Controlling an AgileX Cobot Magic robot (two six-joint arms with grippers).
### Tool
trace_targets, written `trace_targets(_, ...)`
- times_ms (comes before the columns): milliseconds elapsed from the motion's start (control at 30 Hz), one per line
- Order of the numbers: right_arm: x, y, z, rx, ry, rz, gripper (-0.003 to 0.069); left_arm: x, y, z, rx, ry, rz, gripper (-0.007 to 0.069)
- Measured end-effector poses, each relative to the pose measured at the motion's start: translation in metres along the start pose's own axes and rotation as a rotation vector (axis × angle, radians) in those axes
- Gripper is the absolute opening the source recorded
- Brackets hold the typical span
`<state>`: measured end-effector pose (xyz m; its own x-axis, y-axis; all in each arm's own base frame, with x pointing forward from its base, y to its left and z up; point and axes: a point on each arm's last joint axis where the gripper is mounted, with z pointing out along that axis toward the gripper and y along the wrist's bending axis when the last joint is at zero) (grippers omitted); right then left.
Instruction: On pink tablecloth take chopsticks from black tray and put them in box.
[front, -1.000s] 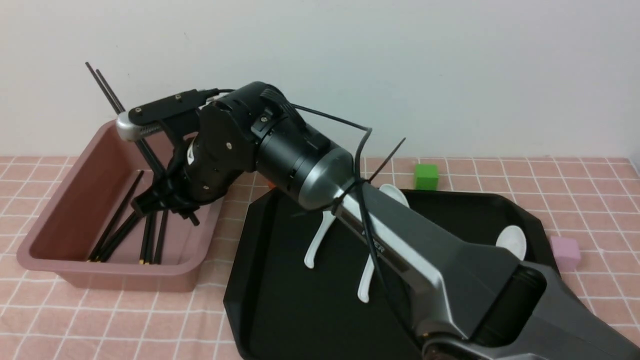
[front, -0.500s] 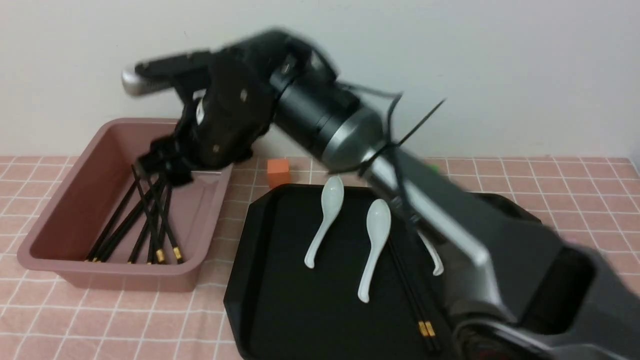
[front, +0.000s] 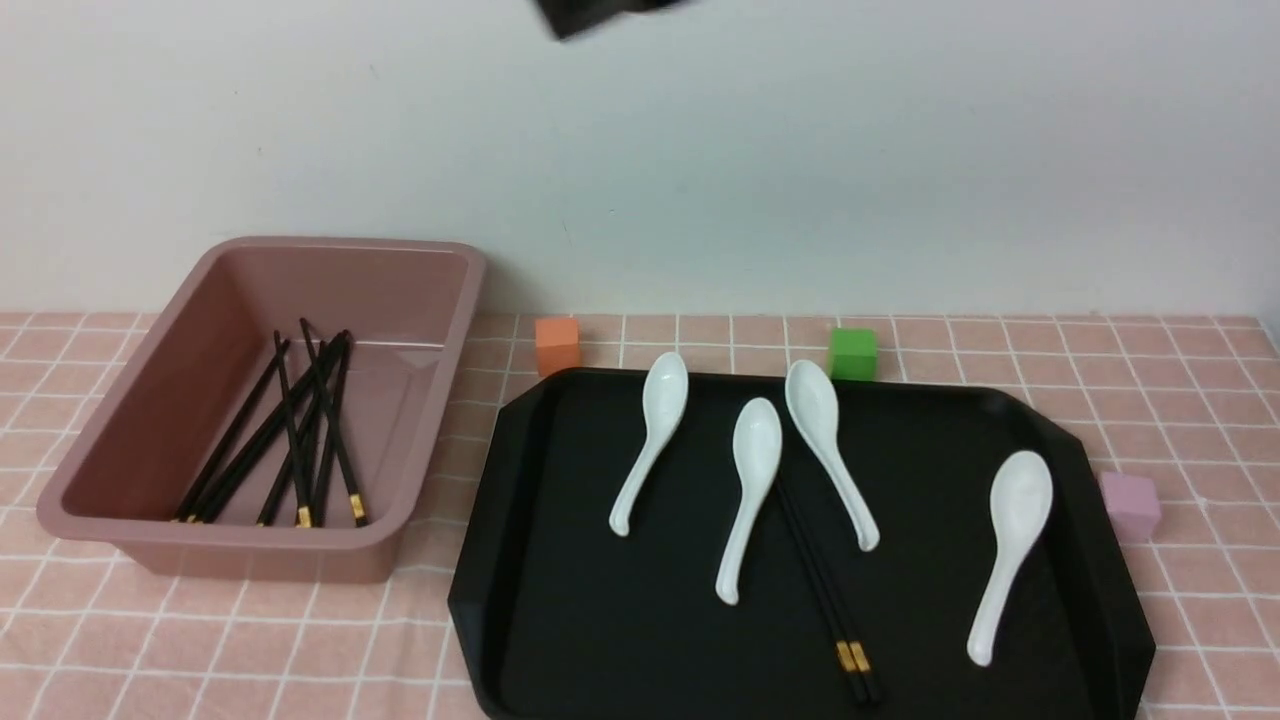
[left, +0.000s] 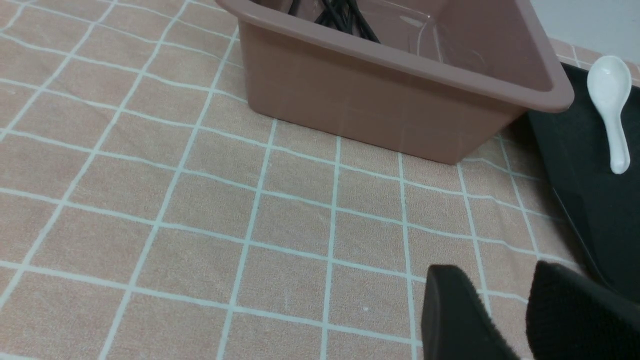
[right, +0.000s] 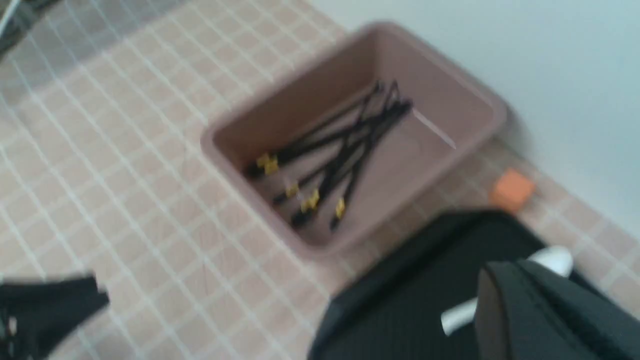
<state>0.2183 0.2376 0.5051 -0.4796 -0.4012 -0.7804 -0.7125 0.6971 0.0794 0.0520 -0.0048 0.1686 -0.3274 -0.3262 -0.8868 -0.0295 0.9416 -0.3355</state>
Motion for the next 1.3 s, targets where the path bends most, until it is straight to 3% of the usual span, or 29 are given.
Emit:
trace_targets(300, 0.103, -0.016, -0.046, 0.123, 0.179, 0.085, -0.0015, 0.000, 0.000, 0.000, 0.000, 0.000, 0.000, 0.0239)
trace_targets(700, 0.144, -0.018, -0.077, 0.126, 0.169, 0.099, -0.0011, 0.000, 0.000, 0.000, 0.000, 0.000, 0.000, 0.0239)
trace_targets(867, 0.185, -0.036, -0.074, 0.196, 0.180, 0.164, -0.0011, 0.000, 0.000, 0.000, 0.000, 0.000, 0.000, 0.0239)
trace_targets(1033, 0.270, -0.059, -0.060, 0.302, 0.077, 0.299, -0.0011, 0.000, 0.000, 0.000, 0.000, 0.000, 0.000, 0.0239)
trace_targets(1133, 0.343, -0.065, -0.048, 0.417, -0.112, 0.297, -0.0010, 0.000, 0.000, 0.000, 0.000, 0.000, 0.000, 0.0239)
trace_targets(1300, 0.399, -0.069, -0.027, 0.530, -0.260, 0.292, -0.0010, 0.000, 0.000, 0.000, 0.000, 0.000, 0.000, 0.0239)
